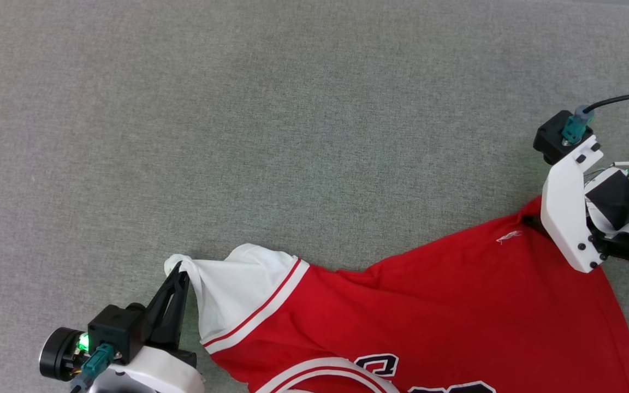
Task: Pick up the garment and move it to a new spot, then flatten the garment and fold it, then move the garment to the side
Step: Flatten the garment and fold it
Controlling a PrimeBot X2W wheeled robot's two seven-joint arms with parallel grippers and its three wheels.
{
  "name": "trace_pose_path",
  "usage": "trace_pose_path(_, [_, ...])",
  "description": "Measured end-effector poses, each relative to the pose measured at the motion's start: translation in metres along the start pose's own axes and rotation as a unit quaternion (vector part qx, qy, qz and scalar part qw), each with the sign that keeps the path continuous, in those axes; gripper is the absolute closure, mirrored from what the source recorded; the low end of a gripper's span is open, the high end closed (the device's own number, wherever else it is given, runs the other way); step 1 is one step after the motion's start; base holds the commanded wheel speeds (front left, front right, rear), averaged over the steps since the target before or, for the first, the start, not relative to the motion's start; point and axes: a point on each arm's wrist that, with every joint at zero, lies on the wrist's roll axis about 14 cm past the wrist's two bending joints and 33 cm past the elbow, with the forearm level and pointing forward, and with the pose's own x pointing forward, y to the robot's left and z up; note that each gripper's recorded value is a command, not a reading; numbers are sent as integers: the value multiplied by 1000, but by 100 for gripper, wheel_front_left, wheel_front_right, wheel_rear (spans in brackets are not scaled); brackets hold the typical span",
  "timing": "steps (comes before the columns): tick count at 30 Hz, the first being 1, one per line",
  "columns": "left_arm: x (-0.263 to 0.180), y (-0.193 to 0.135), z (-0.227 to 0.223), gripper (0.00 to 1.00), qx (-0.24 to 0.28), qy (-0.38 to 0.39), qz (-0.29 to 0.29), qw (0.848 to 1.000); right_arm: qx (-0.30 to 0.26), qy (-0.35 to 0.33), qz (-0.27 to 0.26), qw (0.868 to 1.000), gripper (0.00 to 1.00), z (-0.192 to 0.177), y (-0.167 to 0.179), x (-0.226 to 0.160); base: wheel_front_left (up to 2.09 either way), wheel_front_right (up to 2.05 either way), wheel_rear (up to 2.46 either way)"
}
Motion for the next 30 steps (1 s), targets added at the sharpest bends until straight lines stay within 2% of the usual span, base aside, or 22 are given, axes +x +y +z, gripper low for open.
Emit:
trace_pose_path(2, [1, 0, -2, 100, -1, 2, 1, 1000, -6, 5, 6, 1000, 0, -2, 4, 6, 0, 0, 0])
trace_pose_path(3, [1, 0, -2, 100, -1, 3, 1, 1000, -7, 9, 10, 1000, 5, -3, 5, 9, 0, 0, 0])
trace_pose_path(4, [2, 0, -3, 100, -1, 2, 0, 1000, -11, 12, 11, 1000, 71, -4, 6, 9, 0, 0, 0])
trace_pose_path(5, [2, 0, -2, 100, -1, 2, 0, 1000, -16, 11, 9, 1000, 100, -3, 6, 9, 0, 0, 0])
trace_pose_path(10, [0, 0, 3, 100, 3, -8, -1, 1000, -20, -26, 4, 999, 100, 3, 7, 1, 0, 0, 0])
trace_pose_path(16, [-10, 3, 19, 100, 23, -34, -6, 999, -28, -144, -20, 989, 100, 35, 3, -39, 0, 0, 0])
trace_pose_path(22, [-14, 9, 62, 100, 57, -97, -12, 994, -35, -258, -64, 963, 100, 62, -7, -99, 0, 0, 0])
trace_pose_path(30, [4, 6, 164, 100, 134, -212, -42, 967, -44, -388, -130, 911, 100, 96, -27, -179, 0, 0, 0])
